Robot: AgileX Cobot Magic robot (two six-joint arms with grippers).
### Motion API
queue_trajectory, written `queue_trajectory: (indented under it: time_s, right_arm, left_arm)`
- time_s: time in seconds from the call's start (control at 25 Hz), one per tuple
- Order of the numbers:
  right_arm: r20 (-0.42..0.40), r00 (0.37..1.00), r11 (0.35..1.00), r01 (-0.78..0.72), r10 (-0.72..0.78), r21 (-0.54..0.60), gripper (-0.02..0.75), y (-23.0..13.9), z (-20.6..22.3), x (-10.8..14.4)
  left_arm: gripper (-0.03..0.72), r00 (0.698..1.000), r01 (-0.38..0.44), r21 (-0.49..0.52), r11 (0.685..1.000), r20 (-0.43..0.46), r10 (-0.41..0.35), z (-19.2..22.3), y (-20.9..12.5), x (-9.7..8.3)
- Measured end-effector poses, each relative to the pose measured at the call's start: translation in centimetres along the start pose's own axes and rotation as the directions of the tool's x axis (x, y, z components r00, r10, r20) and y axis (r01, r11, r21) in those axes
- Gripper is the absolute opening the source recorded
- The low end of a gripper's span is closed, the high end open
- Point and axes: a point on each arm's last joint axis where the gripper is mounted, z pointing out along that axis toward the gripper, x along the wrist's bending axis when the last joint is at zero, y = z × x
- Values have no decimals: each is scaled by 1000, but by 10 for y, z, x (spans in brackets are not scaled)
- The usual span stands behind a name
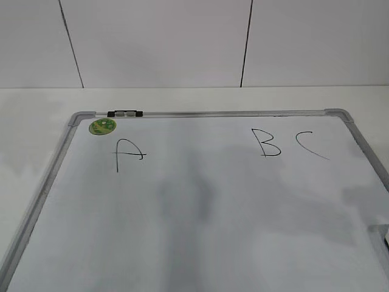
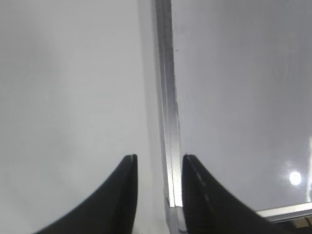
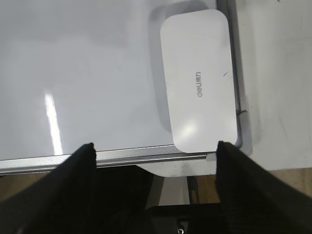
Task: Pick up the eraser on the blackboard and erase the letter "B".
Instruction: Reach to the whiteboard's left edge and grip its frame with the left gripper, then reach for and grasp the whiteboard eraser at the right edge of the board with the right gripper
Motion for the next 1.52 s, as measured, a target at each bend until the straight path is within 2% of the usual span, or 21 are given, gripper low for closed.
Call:
queue_trajectory:
  time_s: [0.16,0.4,0.88,1.52]
  right_arm:
    - [-1,1000,1000,0,0,-4,584,1,-1,0]
    - [-1,1000,1000,-2,2,-5,584,1,-1,0]
    - [-1,1000,1000,-2,2,-5,584,1,-1,0]
    - [-1,1000,1000,-2,2,-5,584,1,-1,0]
  left_arm:
    - [239,999,-39,25,999,-11,39,32,19,-8]
    - [252,996,-69,51,996,-55,72,72,36,-6]
    - [246,993,-95,21,995,-64,96,111,52,-10]
    - [245,992,-97,49,994,-80,101,145,58,-5]
